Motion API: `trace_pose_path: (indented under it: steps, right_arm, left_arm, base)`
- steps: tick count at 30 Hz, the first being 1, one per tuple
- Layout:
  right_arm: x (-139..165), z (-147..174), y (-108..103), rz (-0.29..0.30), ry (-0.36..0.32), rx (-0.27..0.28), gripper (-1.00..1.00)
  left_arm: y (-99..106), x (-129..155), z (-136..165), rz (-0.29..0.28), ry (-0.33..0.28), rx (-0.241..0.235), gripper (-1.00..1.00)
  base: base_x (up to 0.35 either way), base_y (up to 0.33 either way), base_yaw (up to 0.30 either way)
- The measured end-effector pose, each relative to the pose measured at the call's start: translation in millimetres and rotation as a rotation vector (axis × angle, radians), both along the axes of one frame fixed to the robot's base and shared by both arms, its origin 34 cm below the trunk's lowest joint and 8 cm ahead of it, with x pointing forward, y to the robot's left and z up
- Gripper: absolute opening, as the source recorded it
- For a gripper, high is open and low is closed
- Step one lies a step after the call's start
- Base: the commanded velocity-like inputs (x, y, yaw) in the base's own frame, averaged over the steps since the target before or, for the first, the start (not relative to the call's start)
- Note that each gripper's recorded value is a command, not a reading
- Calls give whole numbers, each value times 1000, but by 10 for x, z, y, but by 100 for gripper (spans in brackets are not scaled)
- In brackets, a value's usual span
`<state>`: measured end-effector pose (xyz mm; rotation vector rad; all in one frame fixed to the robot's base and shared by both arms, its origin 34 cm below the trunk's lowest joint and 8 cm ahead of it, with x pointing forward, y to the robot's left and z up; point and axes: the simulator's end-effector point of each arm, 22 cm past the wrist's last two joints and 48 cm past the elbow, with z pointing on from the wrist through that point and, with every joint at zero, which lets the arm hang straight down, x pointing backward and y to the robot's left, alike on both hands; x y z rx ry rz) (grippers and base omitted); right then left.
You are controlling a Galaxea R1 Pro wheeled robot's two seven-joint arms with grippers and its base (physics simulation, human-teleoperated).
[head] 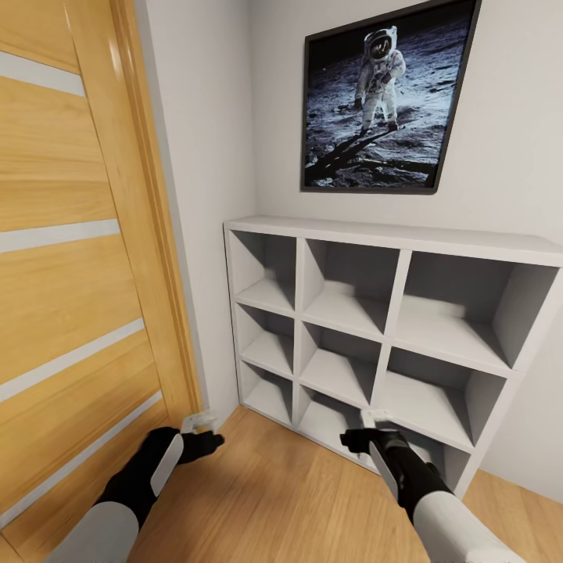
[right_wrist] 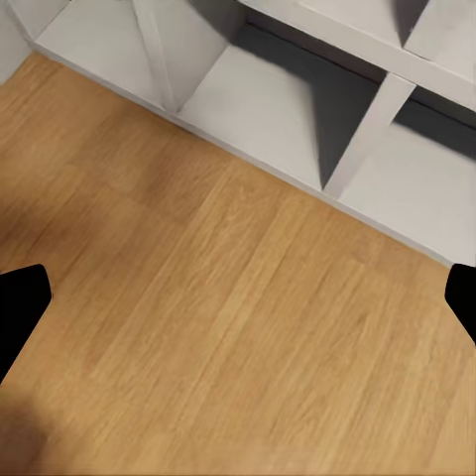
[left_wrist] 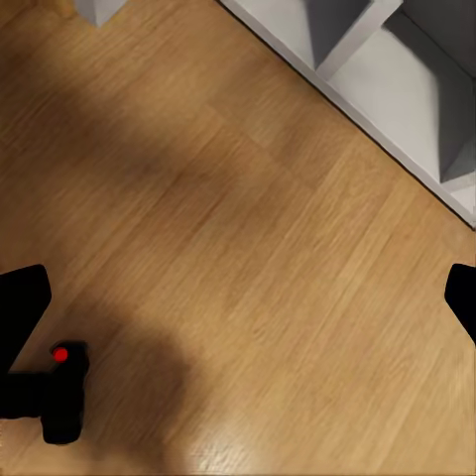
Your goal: Attach the digital camera to the camera tripod in the bedroom.
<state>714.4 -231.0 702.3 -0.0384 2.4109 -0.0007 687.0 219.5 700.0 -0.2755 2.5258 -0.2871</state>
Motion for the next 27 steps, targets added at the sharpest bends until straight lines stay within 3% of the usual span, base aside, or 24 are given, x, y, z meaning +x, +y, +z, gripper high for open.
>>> trace_pose_path:
  steps: [6,10,13,27]
  right_arm:
    - [41,57,83,3,-9,24,100]
    - [41,69,228,-12,-7,87,100]
    - [42,73,264,-20,-6,110,100]
    - [41,74,279,-24,-6,120,100]
  left_arm:
    - [18,94,81,45,-27,54,100]
    - [-315,112,130,34,-39,27,100]
    - [-456,110,148,25,-41,12,100]
    - [-512,114,163,22,-43,9,100]
  base:
    - [0,0,0]
    - [0,0,0]
    - [0,0,0]
    - [0,0,0]
